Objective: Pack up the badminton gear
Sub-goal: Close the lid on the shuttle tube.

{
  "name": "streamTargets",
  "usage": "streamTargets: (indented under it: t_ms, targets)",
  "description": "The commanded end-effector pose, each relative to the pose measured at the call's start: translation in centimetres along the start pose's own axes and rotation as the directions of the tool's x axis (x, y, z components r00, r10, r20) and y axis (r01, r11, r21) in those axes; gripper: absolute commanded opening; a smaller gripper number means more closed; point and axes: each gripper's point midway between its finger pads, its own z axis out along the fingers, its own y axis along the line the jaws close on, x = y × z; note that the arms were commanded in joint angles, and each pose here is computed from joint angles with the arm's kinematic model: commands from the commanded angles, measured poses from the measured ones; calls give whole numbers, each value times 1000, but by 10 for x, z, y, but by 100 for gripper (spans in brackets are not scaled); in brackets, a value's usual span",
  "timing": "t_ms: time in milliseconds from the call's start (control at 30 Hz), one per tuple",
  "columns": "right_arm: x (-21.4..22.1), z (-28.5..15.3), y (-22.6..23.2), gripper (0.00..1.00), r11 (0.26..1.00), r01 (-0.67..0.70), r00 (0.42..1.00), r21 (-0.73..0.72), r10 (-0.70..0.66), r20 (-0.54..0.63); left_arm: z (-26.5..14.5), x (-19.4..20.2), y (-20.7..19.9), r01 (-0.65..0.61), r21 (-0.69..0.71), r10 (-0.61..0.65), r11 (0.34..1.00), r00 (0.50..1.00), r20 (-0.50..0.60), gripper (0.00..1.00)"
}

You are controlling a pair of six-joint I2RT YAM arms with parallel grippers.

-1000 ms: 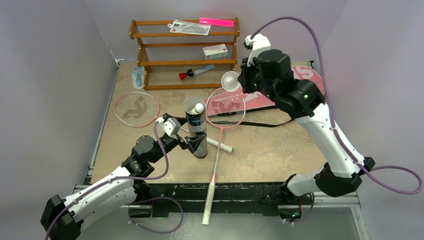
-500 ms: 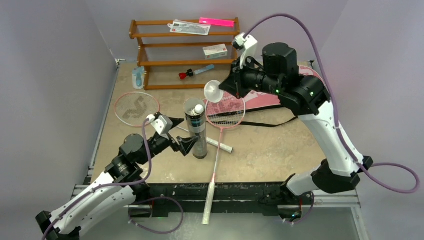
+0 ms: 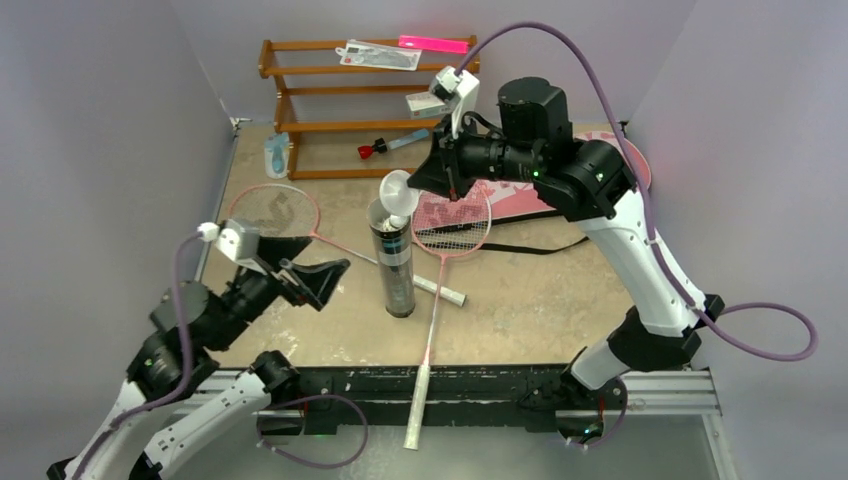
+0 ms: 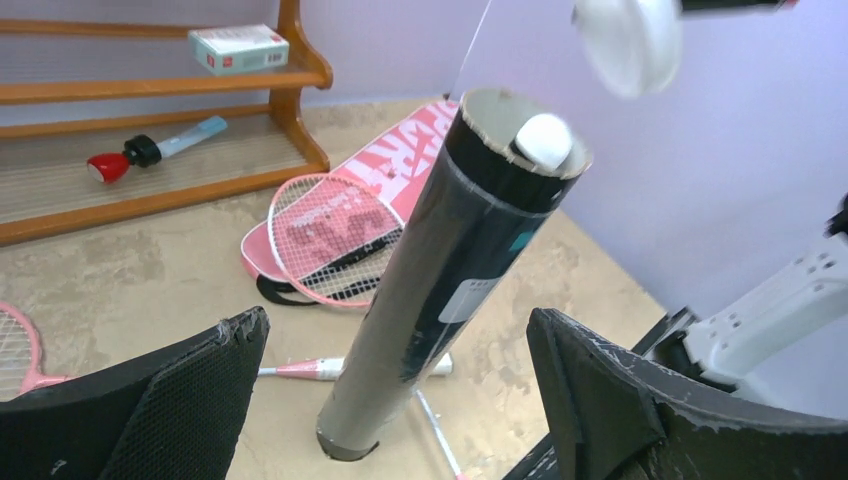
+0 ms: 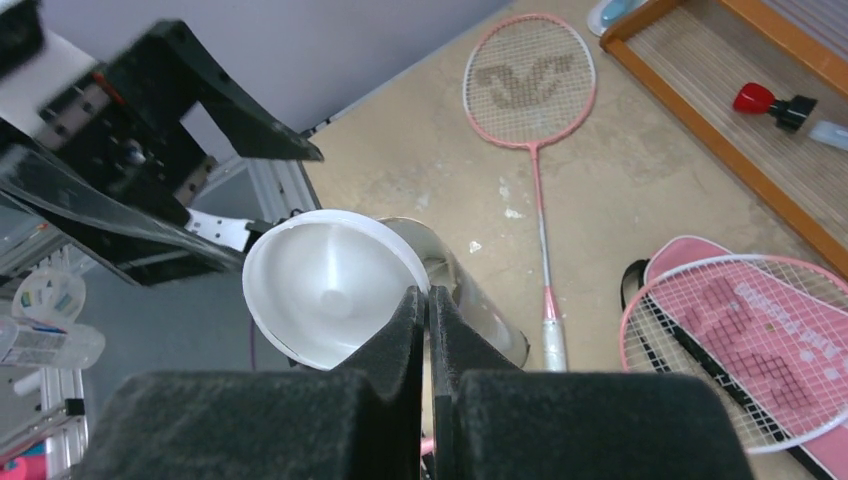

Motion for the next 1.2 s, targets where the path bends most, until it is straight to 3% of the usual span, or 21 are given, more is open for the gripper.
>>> streamTargets:
  t_ms: [0, 200, 433, 1167]
  targets:
    - [-5, 0, 14, 0, 1000, 31, 999, -1, -31, 11, -28, -31, -4, 144, -51, -144, 988, 990, 6, 100]
    - [5, 9, 16, 0, 999, 43, 999, 29, -42, -31, -19, -60, -24, 124, 16, -124, 992, 992, 11, 100]
    - [10, 10, 8, 0, 995, 51, 998, 85, -48, -33, 14, -81, -45, 189, 77, -192, 979, 981, 38, 98]
    - [22, 21, 1, 0, 994, 63, 995, 91, -55, -84, 39, -96, -54, 207, 104, -214, 973, 975, 66, 88]
